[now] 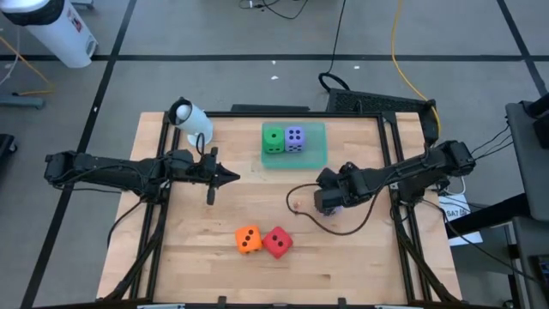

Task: Pick & Place Dice
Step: Put the large purple dice into the blue bin

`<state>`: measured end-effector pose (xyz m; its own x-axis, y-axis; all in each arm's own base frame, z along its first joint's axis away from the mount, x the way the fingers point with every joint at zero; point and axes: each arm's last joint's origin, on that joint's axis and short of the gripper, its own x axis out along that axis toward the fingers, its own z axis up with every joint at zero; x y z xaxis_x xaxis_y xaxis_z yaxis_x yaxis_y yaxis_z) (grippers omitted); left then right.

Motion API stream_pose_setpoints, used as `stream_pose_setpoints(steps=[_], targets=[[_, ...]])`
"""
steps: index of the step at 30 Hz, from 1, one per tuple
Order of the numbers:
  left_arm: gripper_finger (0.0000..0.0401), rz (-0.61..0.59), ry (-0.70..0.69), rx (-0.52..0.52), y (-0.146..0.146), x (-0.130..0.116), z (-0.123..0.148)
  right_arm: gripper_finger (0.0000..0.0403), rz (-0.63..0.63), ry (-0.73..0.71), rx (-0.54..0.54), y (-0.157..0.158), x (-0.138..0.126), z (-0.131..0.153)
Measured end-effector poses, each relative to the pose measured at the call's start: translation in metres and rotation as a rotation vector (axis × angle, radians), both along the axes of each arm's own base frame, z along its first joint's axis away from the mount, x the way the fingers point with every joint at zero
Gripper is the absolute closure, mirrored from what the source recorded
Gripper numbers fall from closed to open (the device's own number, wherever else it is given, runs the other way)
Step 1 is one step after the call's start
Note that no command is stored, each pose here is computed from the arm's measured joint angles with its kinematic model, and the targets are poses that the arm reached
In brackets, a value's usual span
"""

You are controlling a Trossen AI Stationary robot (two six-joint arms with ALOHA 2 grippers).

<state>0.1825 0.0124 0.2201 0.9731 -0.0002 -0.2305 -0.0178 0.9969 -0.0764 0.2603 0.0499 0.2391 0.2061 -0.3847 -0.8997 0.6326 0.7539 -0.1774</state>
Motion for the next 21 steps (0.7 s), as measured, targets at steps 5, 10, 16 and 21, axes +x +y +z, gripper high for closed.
stream_pose_setpoints(steps=[5,10,16,21], targets=[[0.0380,-0.002,0.000,0.010,0.000,0.000,0.000,0.0008,0.102,0.079,0.072,-0.005,-0.001,-0.008],[0.0380,-0.006,0.000,0.028,0.000,0.000,0.000,0.0008,0.449,0.120,0.072,-0.004,-0.001,0.001],[0.0380,-0.008,0.001,0.035,0.000,0.000,0.000,0.0008,0.799,0.057,0.125,-0.004,-0.001,0.015],[0.0380,-0.009,0.006,0.043,0.000,0.000,-0.001,0.0008,0.808,0.032,0.193,-0.017,0.001,0.015]])
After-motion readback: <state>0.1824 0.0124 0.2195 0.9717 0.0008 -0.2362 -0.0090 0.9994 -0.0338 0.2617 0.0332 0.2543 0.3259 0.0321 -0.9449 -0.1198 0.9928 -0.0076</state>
